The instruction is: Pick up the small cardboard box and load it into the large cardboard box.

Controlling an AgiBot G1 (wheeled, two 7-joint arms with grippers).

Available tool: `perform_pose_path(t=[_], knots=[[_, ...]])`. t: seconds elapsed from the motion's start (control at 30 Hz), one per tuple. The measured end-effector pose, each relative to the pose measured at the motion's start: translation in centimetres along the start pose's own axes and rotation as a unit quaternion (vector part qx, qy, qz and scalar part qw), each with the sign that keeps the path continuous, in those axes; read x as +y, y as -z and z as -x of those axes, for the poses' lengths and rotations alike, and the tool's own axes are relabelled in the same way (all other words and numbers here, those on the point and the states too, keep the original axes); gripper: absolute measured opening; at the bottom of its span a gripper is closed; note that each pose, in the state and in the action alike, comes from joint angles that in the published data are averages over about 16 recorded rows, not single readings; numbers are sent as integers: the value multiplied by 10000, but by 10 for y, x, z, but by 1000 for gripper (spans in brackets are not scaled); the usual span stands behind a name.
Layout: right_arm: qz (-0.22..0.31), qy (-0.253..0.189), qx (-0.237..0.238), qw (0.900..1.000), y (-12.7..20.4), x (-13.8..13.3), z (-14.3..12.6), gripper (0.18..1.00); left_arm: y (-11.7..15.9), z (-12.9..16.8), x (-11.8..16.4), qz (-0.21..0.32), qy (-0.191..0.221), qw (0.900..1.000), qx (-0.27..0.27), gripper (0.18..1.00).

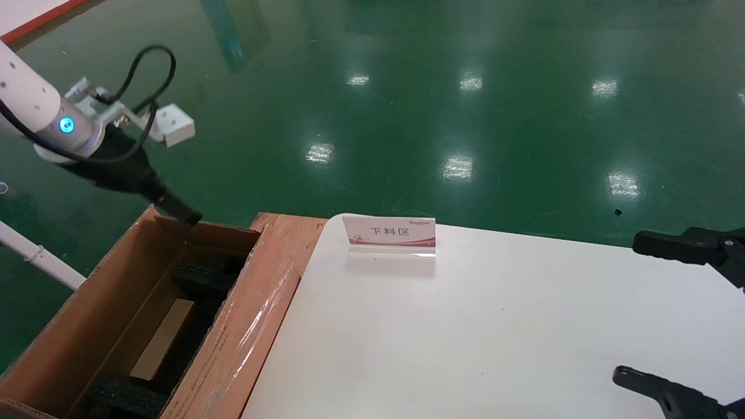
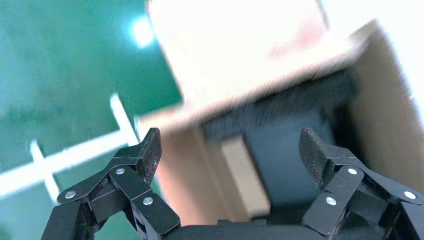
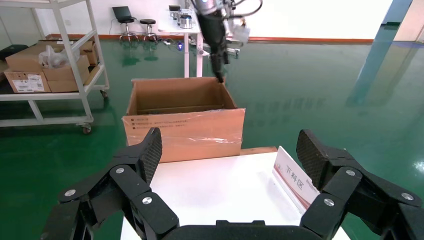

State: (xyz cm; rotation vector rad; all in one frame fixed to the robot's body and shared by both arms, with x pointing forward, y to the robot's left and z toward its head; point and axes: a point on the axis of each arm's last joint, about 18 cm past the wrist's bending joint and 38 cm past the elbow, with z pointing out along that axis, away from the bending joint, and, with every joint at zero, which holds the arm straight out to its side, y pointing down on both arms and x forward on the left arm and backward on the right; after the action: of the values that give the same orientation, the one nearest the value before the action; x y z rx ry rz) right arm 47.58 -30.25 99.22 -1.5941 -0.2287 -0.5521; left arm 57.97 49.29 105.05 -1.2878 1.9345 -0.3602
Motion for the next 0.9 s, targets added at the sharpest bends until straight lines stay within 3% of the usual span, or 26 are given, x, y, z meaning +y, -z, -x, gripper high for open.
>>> perform_pose_path(t=[0.2,0.4,0.7,0.9], knots=[[0,0,1,10000,0,0,0,1000,29,-10,-26,-918,-70,9957,141,1001],[0,-1,2,10000,0,0,0,1000,42,-19,-37,-1351,-63,9904,268,1001],[0,-1,3,10000,0,0,0,1000,32,-56,-52,-1560,-357,9833,871,1001],[0,-1,3,10000,0,0,0,1000,20,-101,-64,-1763,-740,9681,1620,1001]])
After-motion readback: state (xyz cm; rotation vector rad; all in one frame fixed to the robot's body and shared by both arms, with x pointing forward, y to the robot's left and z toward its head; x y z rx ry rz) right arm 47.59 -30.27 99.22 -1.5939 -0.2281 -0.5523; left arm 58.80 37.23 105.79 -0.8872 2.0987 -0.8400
